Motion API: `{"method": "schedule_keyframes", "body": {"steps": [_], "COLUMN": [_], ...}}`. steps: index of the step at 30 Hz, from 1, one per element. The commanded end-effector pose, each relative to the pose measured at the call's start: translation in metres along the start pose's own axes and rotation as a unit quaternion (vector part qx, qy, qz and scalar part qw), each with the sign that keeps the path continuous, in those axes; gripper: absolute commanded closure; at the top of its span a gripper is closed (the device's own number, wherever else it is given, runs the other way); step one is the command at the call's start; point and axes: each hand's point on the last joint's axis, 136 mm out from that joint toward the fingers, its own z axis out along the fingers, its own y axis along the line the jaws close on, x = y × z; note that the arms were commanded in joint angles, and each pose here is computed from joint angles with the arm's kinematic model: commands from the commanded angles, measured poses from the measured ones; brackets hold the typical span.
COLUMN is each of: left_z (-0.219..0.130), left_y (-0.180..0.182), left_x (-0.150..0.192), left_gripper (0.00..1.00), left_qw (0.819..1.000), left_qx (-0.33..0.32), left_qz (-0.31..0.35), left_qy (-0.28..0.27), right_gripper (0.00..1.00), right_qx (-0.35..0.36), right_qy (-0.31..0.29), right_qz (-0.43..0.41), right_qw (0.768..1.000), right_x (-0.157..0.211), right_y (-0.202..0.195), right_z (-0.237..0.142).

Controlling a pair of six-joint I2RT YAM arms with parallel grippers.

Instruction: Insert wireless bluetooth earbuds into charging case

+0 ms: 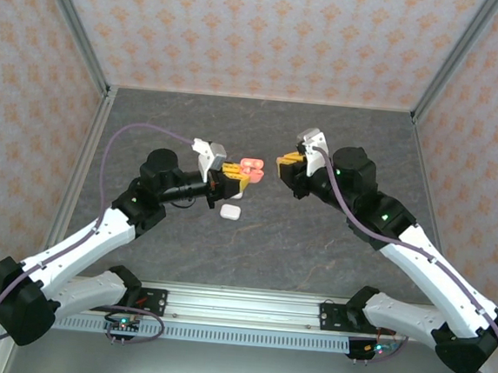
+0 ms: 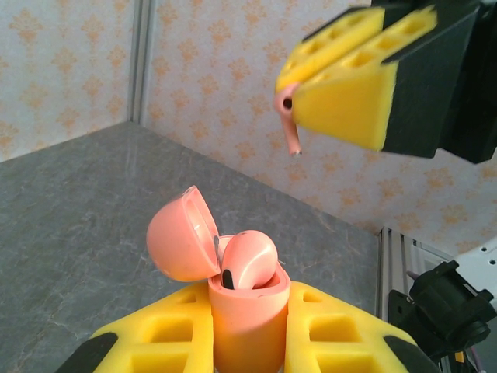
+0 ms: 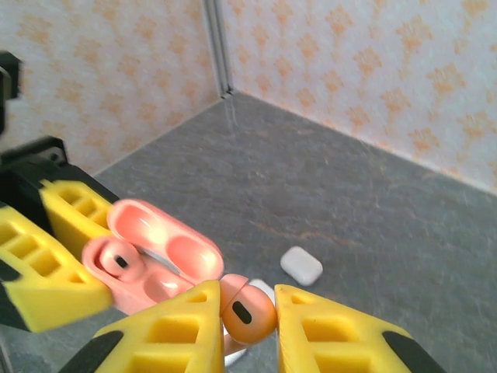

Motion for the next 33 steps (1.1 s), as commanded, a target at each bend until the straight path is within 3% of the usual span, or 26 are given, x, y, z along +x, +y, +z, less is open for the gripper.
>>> {"method": "schedule_keyframes", "body": {"steps": [1, 8, 33], "left_z": [0.000, 0.001, 0.001], "left_y": [-0.017, -0.017, -0.016], "left_x": [-0.027, -0.027, -0.028], "left_gripper": [1.00, 1.00, 1.00], "left_qw": [0.999, 0.999, 0.999], "left_qx": [0.033, 0.034, 0.032], "left_qz": [0.023, 0.021, 0.022], "left_qy": [-0.033, -0.037, -0.038], "right_gripper": [0.81, 0.81, 0.81], "right_qx": [-0.043, -0.078, -0.079], "right_qy": [-0.051, -0.044, 0.026], "right_qz": [-0.034, -0.037, -0.032], "right_qw": [0.997, 0.995, 0.996], "right_x": [-0.032, -0.027, 0.018], "right_y": [0.016, 0.027, 0.024], "right_z": [0.000, 0.015, 0.032]}}
